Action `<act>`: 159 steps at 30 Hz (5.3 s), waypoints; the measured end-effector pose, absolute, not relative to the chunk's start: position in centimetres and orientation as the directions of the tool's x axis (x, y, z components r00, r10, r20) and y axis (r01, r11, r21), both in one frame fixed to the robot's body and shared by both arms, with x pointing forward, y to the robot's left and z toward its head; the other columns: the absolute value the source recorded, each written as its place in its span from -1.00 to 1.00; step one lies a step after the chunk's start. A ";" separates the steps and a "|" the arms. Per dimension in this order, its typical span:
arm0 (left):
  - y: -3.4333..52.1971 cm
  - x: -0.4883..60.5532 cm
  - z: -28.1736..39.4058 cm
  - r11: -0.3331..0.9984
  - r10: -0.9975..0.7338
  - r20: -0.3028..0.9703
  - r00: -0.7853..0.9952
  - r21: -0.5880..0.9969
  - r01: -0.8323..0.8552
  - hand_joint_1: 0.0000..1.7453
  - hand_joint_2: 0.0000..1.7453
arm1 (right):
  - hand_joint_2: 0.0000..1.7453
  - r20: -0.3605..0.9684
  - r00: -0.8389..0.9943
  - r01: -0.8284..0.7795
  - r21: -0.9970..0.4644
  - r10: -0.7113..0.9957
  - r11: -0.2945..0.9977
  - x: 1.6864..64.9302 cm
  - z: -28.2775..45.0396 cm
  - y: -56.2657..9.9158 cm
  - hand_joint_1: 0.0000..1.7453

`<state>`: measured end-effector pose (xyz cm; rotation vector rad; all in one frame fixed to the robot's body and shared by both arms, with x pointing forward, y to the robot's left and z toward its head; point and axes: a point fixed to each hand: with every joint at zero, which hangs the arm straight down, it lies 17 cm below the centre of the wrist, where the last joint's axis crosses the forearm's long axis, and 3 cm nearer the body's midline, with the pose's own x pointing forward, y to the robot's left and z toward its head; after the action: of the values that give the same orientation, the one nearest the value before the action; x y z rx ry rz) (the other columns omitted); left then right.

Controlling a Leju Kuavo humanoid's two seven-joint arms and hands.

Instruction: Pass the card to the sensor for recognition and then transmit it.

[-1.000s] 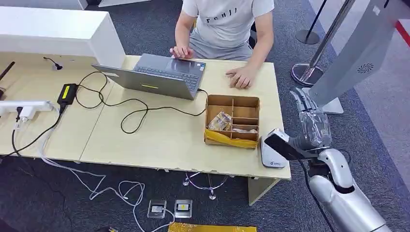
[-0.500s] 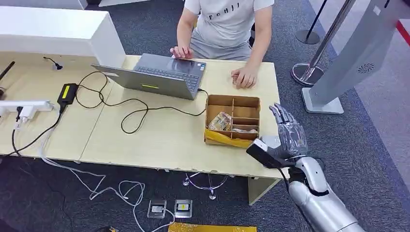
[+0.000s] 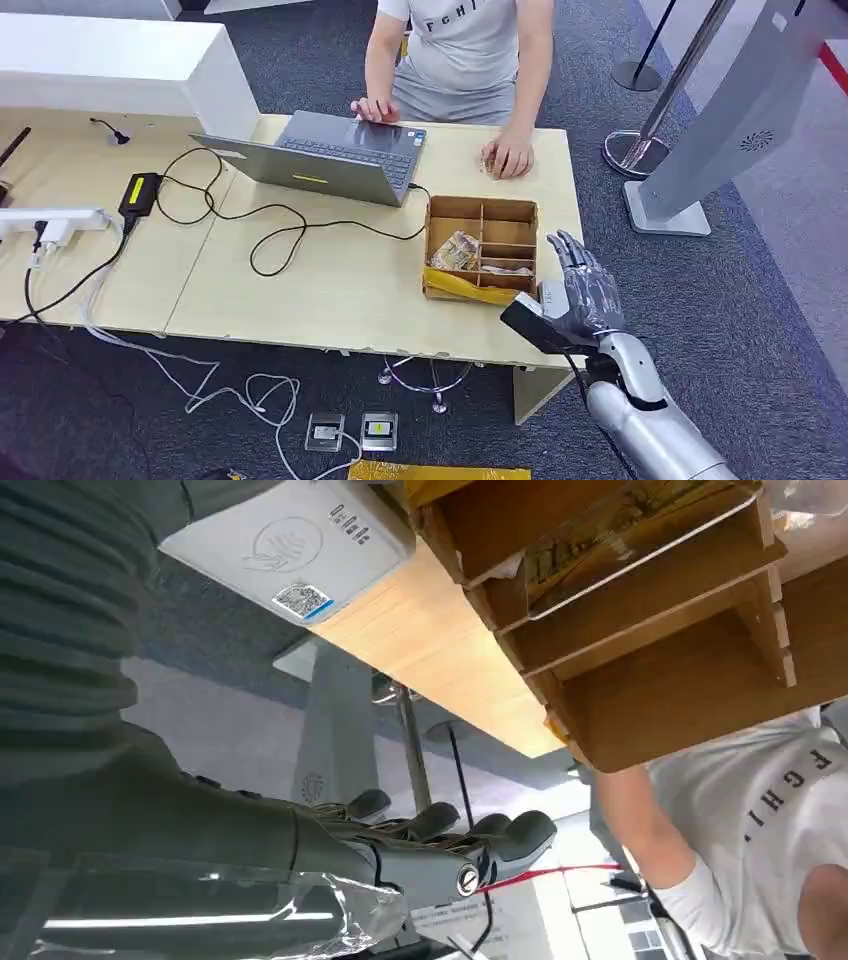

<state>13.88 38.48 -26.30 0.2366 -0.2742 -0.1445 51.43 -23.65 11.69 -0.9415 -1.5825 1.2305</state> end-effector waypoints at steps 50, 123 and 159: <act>38.6 13.6 -26.3 0.960 -0.185 0.247 0.951 0.252 0.122 -1.00 -1.00 | 1.00 0.074 -0.376 0.042 -0.994 0.924 0.097 51.4 14.0 -17.3 -1.00; 38.6 13.0 -26.5 0.948 -0.239 0.219 0.946 0.262 0.179 -1.00 -1.00 | 1.00 0.026 -0.330 0.027 -0.999 0.944 0.037 52.3 10.4 -17.7 -1.00; 38.6 12.8 -26.5 0.948 -0.237 0.216 0.947 0.263 0.178 -1.00 -1.00 | 1.00 0.054 -0.333 -0.001 -0.998 0.941 0.057 53.4 8.0 -17.2 0.92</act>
<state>12.85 38.65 -26.52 0.2436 -0.2482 -0.2135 53.45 -17.20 7.99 -0.9933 -1.4866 1.4059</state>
